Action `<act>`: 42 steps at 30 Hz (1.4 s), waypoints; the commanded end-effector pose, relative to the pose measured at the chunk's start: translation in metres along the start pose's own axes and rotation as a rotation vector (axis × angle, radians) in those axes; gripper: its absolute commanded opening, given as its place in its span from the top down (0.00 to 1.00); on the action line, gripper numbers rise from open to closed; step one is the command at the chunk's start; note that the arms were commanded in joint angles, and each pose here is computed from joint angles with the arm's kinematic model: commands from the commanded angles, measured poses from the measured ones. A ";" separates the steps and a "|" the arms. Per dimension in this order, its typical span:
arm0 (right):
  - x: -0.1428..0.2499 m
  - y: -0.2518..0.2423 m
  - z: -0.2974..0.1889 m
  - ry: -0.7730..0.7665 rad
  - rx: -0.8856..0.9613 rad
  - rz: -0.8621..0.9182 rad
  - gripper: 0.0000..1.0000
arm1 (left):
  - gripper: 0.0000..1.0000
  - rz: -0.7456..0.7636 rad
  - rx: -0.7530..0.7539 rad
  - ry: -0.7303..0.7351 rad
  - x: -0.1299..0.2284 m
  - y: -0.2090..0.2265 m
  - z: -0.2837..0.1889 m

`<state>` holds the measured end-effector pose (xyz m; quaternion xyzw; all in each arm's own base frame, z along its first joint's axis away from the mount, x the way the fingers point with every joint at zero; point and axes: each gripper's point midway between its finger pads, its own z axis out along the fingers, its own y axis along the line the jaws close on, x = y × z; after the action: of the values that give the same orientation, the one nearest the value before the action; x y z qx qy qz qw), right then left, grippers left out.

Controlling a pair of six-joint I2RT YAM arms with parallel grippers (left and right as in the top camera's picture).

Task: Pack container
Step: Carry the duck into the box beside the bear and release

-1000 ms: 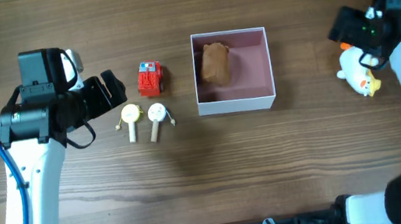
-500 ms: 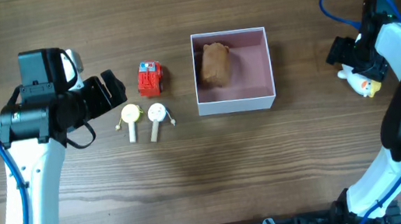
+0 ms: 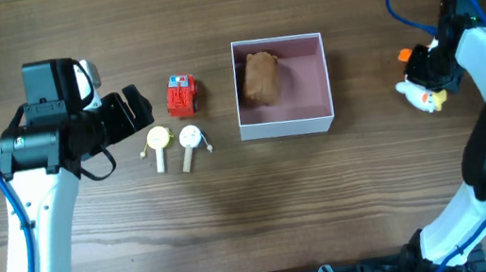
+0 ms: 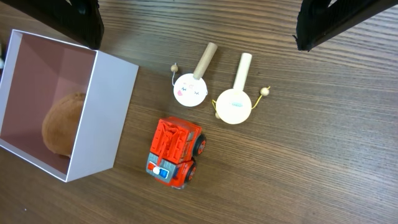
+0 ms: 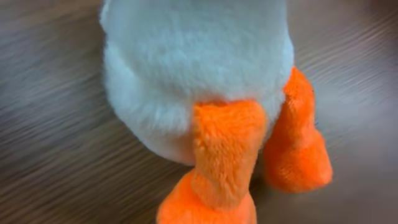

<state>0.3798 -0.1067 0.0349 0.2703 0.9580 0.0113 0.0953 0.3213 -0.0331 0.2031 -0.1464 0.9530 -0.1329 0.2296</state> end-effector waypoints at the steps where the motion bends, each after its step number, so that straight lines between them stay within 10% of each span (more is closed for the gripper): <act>1: -0.010 0.073 -0.095 -0.141 -0.315 -0.044 0.95 | 0.00 0.029 0.009 -0.007 -0.003 -0.004 -0.002; 11: 0.072 0.176 -0.198 -0.271 -0.472 -0.344 0.96 | 0.00 0.029 0.009 -0.007 -0.003 -0.004 -0.002; 25: 0.085 0.228 -0.039 -0.182 -0.241 -0.392 0.93 | 0.00 0.029 0.009 -0.007 -0.003 -0.004 -0.002; 37: 0.073 0.249 -0.128 -0.345 -0.410 -0.521 0.19 | 0.00 0.029 0.009 -0.007 -0.003 -0.004 -0.002; 42: 0.064 0.234 -0.207 -0.524 -0.470 -0.491 0.12 | 0.00 0.029 0.009 -0.007 -0.003 -0.004 -0.002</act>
<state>0.4136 0.1427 0.1730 0.0000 0.9404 0.1330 0.3131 0.3213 -0.0331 0.2031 -0.1464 0.9530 -0.1329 0.2296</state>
